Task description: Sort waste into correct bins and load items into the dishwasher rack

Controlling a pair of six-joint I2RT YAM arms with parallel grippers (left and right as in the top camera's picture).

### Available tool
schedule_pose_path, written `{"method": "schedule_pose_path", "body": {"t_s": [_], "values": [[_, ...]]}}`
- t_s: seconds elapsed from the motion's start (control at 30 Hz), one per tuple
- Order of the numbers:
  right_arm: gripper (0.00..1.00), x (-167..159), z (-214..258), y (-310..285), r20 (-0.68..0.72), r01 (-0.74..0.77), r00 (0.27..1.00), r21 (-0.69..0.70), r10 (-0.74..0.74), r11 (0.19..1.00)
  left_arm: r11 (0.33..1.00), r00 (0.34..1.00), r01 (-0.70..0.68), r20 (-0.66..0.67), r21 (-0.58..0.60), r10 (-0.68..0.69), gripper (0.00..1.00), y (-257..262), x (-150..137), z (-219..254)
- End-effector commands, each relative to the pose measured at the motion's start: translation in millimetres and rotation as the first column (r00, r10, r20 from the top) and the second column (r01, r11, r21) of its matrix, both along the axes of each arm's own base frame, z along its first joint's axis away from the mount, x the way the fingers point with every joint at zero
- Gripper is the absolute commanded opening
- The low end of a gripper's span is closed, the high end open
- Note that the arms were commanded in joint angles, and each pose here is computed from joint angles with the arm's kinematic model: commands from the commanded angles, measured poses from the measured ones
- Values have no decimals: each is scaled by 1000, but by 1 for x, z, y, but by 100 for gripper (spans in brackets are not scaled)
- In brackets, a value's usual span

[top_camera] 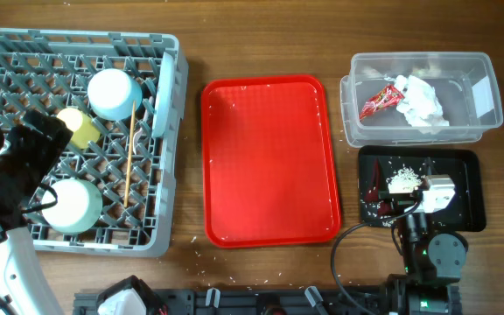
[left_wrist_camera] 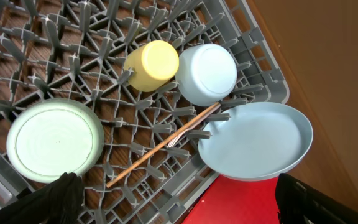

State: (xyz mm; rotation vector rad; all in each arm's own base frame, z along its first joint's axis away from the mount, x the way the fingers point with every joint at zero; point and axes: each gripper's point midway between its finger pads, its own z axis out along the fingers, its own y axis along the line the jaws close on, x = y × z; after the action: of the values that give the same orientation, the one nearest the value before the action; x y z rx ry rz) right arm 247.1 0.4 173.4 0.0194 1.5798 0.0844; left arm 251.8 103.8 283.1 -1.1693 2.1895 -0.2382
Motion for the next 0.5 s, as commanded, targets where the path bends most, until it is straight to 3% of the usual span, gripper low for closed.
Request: {"method": "schedule_pose_path", "body": {"t_s": [0.0, 0.47], "values": [[100, -1, 3, -2, 16, 9, 1000, -37, -8, 999, 1000, 1000, -11, 8, -3, 11, 100, 1, 0, 2], [100, -1, 3, -1, 19, 11, 1000, -66, -10, 998, 1000, 1000, -11, 8, -3, 11, 100, 1, 0, 2]]}}
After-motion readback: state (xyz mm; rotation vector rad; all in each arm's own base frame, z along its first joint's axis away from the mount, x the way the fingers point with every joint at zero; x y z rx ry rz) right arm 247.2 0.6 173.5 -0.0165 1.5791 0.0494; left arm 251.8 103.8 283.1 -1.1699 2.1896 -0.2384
